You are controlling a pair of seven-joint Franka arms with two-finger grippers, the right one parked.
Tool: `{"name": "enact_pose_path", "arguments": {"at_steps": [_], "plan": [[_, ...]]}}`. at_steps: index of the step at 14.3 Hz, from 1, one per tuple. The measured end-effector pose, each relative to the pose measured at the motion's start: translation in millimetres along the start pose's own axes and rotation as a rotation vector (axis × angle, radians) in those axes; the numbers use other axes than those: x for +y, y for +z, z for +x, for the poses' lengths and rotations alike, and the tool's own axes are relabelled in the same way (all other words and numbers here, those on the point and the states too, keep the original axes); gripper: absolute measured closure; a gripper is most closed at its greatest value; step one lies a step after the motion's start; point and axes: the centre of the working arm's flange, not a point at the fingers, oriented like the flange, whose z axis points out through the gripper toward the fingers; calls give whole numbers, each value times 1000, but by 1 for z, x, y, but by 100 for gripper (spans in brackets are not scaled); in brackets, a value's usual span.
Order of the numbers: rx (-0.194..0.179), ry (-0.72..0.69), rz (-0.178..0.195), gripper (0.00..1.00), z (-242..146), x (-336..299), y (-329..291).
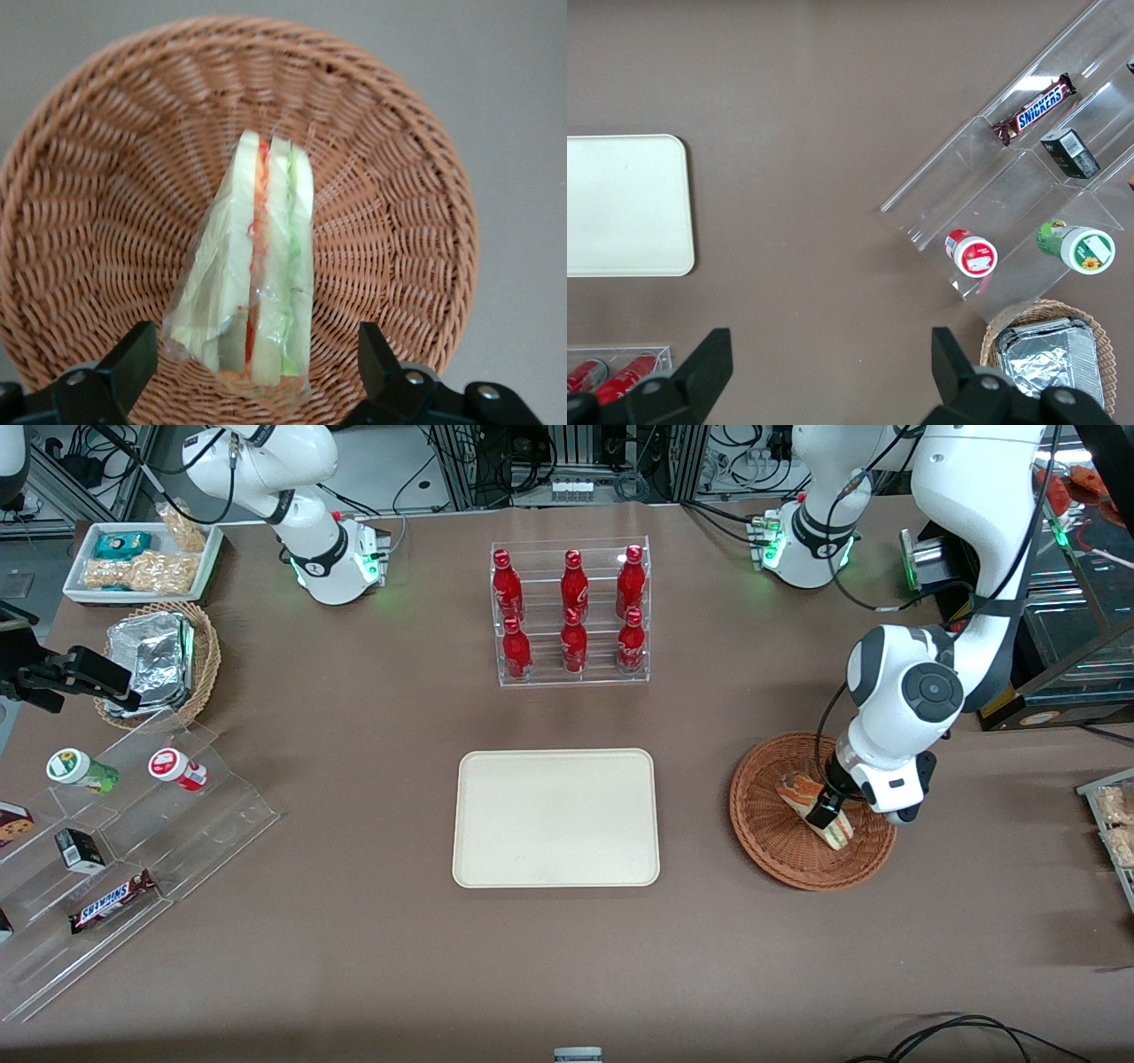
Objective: Place sandwich from basket to tray
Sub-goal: 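Close the left gripper on the wrapped sandwich, then lift the sandwich and carry it with the left gripper over the cream tray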
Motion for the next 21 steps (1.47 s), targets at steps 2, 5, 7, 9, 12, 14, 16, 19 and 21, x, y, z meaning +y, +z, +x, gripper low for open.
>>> {"name": "enact_pose_path", "arguments": {"at_steps": [2, 5, 7, 9, 12, 14, 16, 19, 21], "plan": [[-16, -16, 11, 9, 0, -1, 10], [-27, 104, 33, 42, -2, -3, 24], [-44, 192, 56, 59, -1, -1, 20], [-76, 231, 105, 75, 1, 9, 3], [-96, 355, 181, 81, -14, 31, -27], [-91, 425, 184, 83, -42, 47, -39], [-77, 495, 152, 85, -74, 70, -50], [-72, 597, 98, 85, -123, 115, -53], [-92, 688, 58, 85, -171, 148, -46]]}}
